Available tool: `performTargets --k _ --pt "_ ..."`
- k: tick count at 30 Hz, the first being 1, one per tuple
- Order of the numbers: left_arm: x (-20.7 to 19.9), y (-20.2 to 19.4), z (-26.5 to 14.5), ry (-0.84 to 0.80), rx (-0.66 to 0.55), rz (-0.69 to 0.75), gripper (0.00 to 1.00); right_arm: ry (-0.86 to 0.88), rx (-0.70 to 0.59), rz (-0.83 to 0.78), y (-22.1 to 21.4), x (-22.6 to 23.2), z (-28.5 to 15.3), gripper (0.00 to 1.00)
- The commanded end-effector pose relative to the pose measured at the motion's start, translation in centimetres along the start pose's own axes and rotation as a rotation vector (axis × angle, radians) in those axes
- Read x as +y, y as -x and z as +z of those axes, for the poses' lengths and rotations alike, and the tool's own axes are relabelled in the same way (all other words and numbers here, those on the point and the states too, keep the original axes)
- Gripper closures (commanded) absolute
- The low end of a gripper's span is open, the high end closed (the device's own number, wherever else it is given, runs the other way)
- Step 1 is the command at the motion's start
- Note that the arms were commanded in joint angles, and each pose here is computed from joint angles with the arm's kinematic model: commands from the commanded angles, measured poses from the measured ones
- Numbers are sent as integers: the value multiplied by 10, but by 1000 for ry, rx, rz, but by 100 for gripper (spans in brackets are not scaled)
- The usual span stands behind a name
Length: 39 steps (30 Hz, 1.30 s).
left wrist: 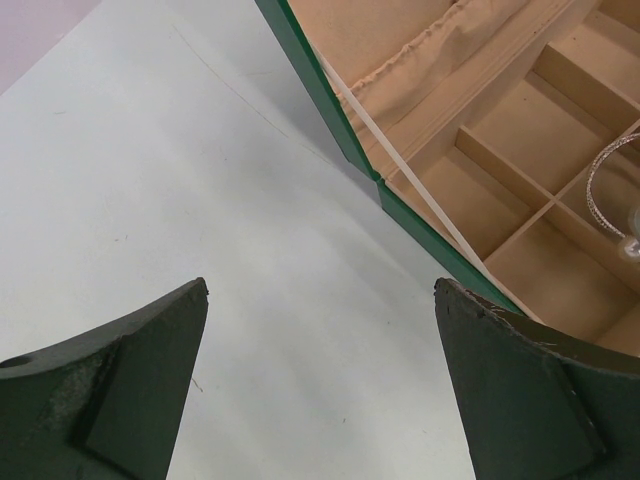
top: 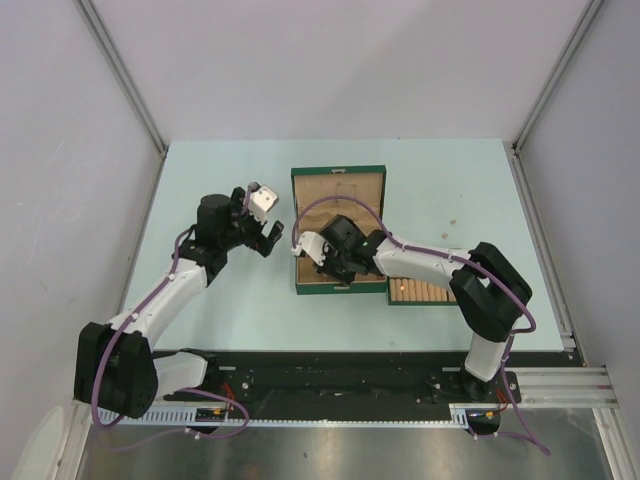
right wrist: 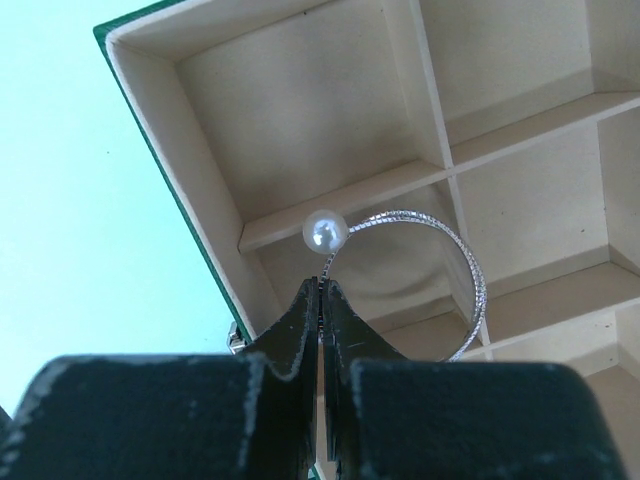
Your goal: Organize the mixed jewelry
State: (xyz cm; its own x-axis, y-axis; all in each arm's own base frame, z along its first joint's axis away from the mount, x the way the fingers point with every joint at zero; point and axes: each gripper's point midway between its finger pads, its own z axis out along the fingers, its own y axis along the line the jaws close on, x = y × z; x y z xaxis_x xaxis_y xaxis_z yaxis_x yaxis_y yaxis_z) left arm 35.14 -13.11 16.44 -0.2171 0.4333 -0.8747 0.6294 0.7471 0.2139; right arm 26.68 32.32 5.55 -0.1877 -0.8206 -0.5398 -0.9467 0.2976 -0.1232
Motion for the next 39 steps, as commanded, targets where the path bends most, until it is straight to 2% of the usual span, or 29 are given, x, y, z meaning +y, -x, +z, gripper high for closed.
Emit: performTargets --k 1,11,27,39 --pt "0 12 -6 -7 -45 -23 0 13 7 11 2 -2 -3 100" --pt "0 11 -5 -9 -40 -23 0 36 14 8 -1 5 -13 100" --pt "-1 10 -5 -14 -39 -25 0 130 57 -29 -12 29 -3 100" --pt "0 9 -4 -12 -32 -25 0 177 39 -68 -9 38 -10 100"
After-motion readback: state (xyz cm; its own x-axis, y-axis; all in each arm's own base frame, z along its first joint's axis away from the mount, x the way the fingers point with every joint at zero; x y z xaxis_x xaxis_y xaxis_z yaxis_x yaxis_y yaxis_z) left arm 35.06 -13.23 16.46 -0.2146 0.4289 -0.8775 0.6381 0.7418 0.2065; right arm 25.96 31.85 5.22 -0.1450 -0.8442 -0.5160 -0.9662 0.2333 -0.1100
